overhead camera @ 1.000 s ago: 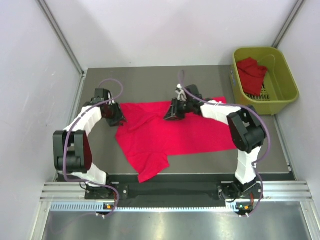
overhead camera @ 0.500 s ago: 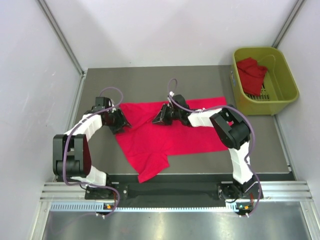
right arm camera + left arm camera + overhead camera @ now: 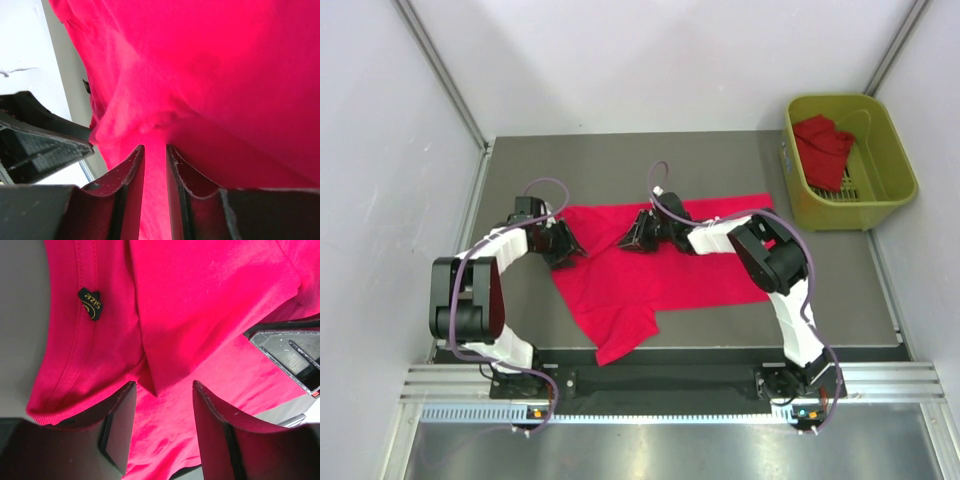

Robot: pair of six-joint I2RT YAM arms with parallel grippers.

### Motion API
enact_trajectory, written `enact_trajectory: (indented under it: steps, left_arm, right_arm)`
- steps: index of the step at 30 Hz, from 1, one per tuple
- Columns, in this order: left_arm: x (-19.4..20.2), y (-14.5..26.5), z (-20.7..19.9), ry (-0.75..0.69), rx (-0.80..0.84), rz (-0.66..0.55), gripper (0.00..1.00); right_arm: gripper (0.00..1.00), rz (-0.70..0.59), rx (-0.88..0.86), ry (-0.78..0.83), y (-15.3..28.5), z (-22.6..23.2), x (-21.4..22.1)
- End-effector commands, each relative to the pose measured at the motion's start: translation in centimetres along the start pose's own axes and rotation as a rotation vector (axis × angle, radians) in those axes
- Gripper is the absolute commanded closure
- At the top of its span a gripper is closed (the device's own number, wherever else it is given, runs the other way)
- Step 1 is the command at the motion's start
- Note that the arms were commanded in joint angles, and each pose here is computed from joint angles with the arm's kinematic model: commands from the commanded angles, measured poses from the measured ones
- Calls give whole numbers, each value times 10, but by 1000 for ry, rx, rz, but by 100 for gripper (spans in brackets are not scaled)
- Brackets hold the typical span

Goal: Fold and stack the t-shirts
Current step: Fold the tshirt

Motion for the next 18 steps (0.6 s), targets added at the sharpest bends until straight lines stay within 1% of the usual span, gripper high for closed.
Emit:
enact_trajectory:
  steps: [1,5,7,9,10,12,14,18]
  left_arm:
    - [-9,-3,-5,-12,50,-25,47]
    - [-11,-7,-5,-6,57,-16,54]
    - [-13,-8,-5,-3,53,-18,62]
    - [-15,-8,-6,-5,49,-21,67]
    - [-16,-8,-5,-6,45,-22,72]
    - [-17,-8,-5,-6,33,-21,77]
    - [-20,-8,-5,-8,23,-26,79]
    - [-29,-4,-10,-12,23,-55,85]
  right_arm:
    - [76,-15,-69,26,-11,22,-3]
    - [73,-18,-69,31,-15,25,-3]
    - [73,-22,-69,24,-16,26,-5]
    - [72,-26,-67,18,-18,25,-6]
    - [72,-26,-67,17,-18,25,-5]
    - [72,-27,-57,-6,-21,22,-5]
    - [72,-27,-57,-9,-22,22,-4]
    - [75,-35,-52,-3,-25,20,-6]
Point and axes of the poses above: each gripper's point midway between its finger pads, its own y axis back along the fingers, its own z axis along the line the jaws close on, x = y × z, the point moved 8 cm from there along y, back along the fingers, and after that the axes turned 7 degrees about -y, right-handed, at the moved point
